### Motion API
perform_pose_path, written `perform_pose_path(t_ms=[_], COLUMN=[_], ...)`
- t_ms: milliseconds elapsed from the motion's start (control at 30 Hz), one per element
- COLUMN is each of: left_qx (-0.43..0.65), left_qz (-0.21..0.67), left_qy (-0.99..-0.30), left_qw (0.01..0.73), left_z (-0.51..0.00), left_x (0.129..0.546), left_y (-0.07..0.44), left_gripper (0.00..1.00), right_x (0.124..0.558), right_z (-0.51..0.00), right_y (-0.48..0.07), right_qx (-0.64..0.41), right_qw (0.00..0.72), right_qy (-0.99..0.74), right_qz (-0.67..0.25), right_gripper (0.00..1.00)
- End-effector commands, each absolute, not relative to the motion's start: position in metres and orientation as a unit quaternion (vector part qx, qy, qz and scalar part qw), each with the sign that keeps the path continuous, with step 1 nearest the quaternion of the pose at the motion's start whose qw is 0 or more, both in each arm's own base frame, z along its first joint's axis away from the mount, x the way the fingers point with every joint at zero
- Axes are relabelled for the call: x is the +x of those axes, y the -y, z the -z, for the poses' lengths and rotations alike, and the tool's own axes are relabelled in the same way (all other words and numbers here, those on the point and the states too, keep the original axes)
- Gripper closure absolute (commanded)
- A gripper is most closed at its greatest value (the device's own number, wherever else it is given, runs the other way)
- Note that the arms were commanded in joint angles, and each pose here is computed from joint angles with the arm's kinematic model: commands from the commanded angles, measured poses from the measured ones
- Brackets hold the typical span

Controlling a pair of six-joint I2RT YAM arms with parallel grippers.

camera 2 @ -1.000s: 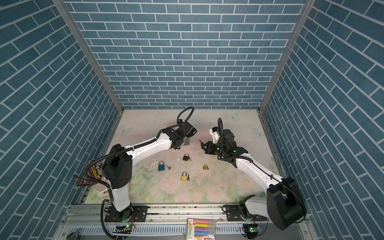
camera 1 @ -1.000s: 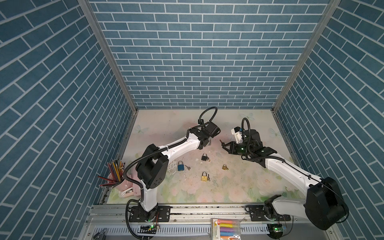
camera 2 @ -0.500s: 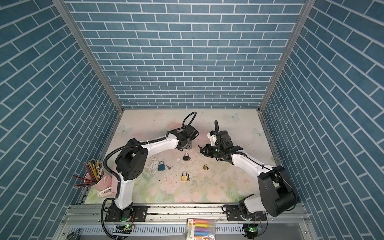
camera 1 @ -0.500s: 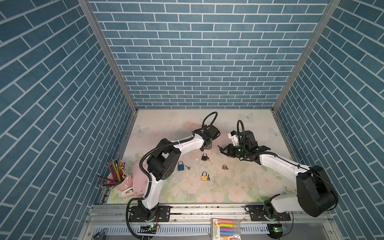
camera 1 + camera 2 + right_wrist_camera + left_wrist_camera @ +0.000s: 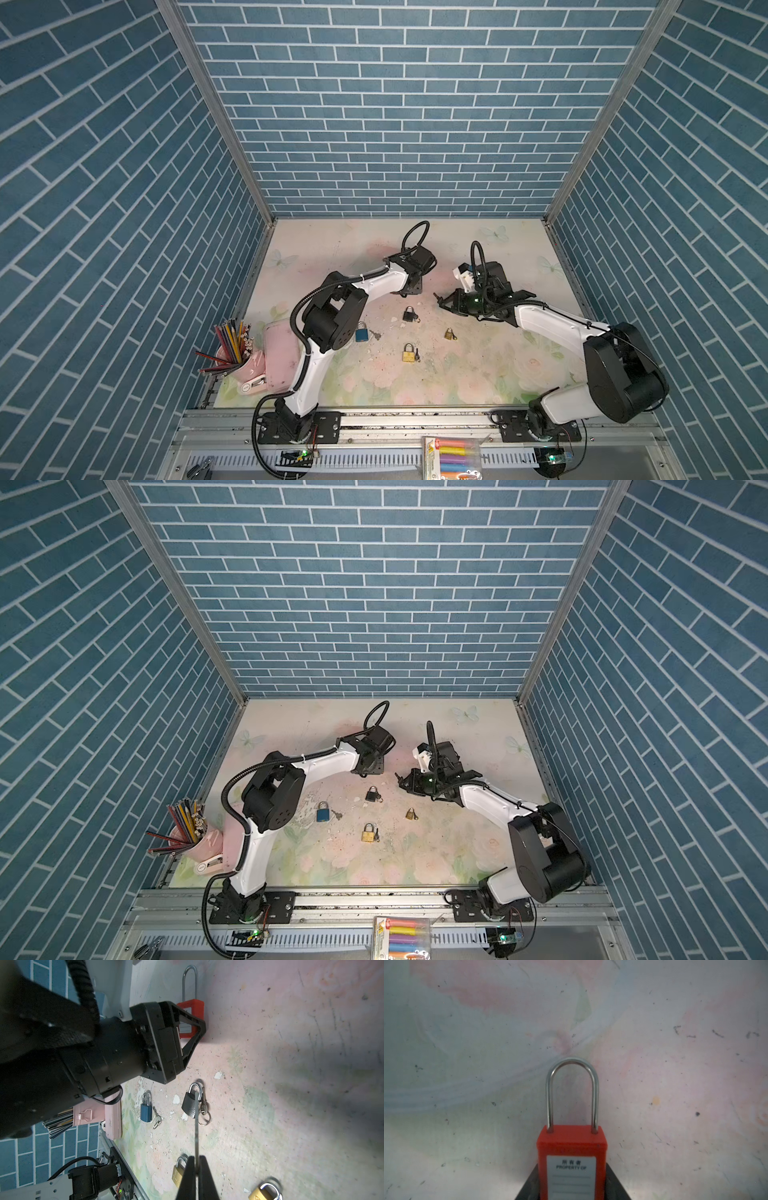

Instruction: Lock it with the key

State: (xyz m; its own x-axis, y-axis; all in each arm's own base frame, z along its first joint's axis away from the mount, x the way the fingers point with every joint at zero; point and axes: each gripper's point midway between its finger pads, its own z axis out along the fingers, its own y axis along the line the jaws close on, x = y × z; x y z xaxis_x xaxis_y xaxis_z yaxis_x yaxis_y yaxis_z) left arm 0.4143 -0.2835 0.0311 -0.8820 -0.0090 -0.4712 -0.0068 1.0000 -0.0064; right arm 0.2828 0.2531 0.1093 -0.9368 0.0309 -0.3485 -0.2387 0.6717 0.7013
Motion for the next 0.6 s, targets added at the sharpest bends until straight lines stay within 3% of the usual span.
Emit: perform_pose_path(t_ms=[0, 300, 567], left_qx=[-0.01, -0.003, -0.011], left_qz=[0.011, 0.006, 0.029], left_qy=[-0.966, -0.967, -0.968], left_qw=[0.257, 0.253, 0.248], left_z=[-0.0399, -0.0378, -0.0365], left_x=[0.4261, 0.426, 0.425], left_y=[0.2889, 0.2869, 0.282], left_gripper=[0.93, 0.6, 0.47], right_x=[0.2896, 0.2897, 0.2898], right_z=[-0.1184, -0.1192, -0.1229], right_y=[-0.258, -0.255, -0.2537], right_qx=[-0.055, -0.052, -0.051], right_qw=[0.172, 0.175, 0.179], right_qy=[-0.892, -0.893, -0.893], right_qz=[-0.414, -0.411, -0.409], right_gripper=[1.0, 1.0, 1.0])
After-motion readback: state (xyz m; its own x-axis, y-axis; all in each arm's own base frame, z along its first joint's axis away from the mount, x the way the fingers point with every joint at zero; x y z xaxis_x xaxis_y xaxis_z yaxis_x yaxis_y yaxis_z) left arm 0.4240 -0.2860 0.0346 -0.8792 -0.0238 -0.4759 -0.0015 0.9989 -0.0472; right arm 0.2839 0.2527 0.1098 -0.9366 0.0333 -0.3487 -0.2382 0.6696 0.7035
